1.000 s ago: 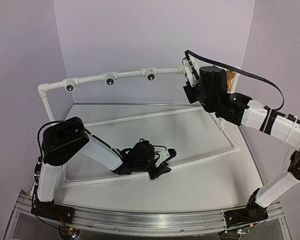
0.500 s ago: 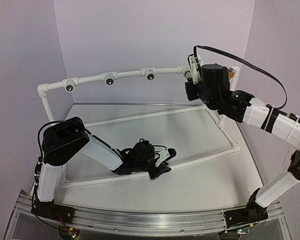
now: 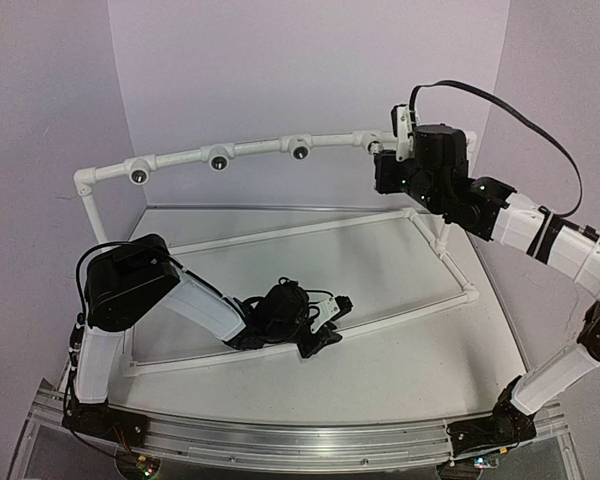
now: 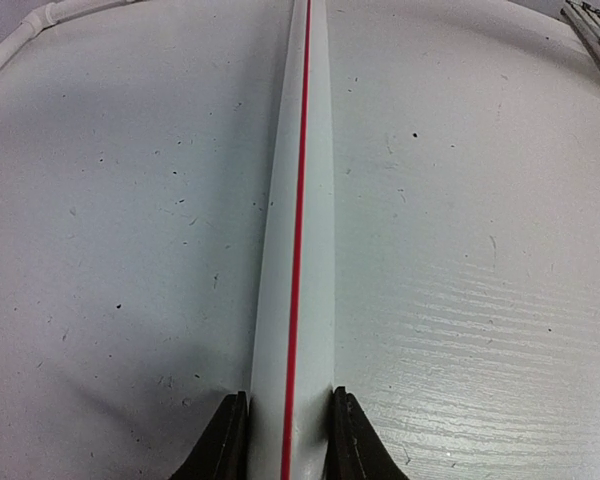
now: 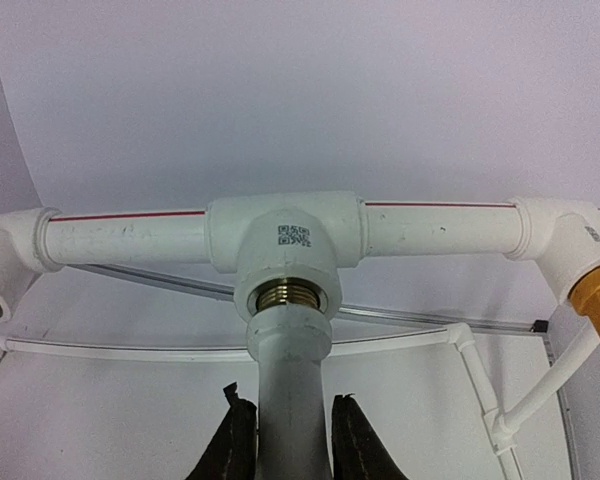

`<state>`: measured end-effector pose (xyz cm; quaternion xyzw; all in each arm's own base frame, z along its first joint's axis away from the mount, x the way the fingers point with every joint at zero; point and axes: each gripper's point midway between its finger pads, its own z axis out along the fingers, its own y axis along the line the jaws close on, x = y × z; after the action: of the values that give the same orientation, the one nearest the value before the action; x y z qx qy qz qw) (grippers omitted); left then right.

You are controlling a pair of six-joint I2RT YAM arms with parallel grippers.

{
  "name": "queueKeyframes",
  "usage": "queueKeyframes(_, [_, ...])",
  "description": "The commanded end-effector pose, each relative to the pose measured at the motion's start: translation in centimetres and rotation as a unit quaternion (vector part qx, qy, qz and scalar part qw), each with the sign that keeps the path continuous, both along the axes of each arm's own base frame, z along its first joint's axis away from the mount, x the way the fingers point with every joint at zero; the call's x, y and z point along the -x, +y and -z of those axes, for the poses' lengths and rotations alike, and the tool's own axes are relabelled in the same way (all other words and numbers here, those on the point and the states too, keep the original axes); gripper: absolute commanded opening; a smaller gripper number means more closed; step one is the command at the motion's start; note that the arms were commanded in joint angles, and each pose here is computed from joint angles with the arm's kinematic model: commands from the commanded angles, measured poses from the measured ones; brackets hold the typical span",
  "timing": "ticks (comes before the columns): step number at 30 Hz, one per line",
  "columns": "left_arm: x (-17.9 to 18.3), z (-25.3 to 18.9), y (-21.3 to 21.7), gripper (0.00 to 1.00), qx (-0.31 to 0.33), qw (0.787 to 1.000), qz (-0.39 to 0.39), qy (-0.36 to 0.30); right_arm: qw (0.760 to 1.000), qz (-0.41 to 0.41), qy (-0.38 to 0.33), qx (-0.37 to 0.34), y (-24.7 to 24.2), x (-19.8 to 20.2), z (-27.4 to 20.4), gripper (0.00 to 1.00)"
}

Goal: Install the water faucets
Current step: Screw the water faucet onto the adaptor.

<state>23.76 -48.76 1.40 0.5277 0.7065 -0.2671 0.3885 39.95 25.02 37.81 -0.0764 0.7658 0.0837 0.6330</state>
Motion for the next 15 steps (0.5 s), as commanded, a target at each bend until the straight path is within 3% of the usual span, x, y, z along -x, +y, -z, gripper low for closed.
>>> queueKeyframes(1, [4.6,13.0,9.7,0.0,-0.229,0.964,-0.052,0.125,0.993,0.002,-0.037,-0.109,-1.2,-0.3,-4.2,0.0])
queueKeyframes(15, [4.7,13.1,9.7,0.0,-0.23,0.964,-0.05,0.124,0.98,-0.003,-0.001,-0.201,-1.6,-1.0,-2.7,0.0])
